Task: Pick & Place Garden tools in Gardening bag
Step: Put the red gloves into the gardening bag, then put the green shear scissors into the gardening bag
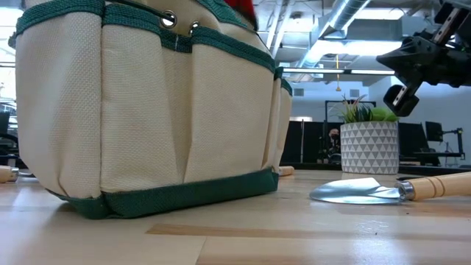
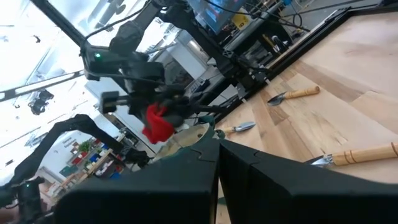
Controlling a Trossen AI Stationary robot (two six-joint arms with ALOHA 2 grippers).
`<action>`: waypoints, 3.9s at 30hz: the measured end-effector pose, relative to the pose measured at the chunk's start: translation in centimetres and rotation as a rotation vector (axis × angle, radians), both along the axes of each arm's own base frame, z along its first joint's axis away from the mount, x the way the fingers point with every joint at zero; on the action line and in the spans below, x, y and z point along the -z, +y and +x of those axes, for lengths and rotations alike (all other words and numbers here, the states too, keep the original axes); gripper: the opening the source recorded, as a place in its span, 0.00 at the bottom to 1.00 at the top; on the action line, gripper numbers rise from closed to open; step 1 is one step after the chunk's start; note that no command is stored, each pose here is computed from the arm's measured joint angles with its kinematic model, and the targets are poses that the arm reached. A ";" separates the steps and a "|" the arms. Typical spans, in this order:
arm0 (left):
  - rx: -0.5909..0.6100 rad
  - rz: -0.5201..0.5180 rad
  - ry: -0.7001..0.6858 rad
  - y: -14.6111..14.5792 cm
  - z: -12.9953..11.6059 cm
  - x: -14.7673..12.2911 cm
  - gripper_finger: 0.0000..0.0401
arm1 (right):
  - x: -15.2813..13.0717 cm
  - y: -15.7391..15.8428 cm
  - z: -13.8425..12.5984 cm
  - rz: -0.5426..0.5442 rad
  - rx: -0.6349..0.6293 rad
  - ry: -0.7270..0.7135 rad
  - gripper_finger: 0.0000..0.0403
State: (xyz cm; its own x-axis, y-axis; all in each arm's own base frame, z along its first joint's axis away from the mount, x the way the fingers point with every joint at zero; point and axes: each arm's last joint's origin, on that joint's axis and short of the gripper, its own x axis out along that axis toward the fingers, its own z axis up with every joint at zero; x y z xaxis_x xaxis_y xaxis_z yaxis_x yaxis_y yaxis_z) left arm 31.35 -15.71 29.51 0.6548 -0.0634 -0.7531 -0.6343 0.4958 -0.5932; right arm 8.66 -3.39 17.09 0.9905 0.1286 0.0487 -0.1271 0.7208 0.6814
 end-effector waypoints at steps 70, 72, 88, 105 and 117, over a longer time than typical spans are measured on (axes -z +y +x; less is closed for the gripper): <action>0.323 -0.013 0.188 0.8 2.0 3.7 0.65 | 0.0 0.1 0.0 -0.017 -0.032 0.001 0.00; 0.332 -0.036 0.187 1.2 2.0 3.4 0.68 | 0.0 0.1 0.0 -0.017 -0.032 0.001 0.00; 0.231 0.012 -0.025 6.2 -3.0 -5.0 0.79 | -0.1 0.1 0.0 -0.007 -0.030 -0.005 0.00; 0.023 0.321 -0.006 10.5 -12.5 -9.5 0.74 | -7.4 -0.1 -0.5 -0.073 0.126 -0.195 0.00; 0.027 0.349 -0.044 12.4 -18.1 -8.3 0.74 | -13.1 -1.9 5.5 -0.127 0.070 0.089 0.00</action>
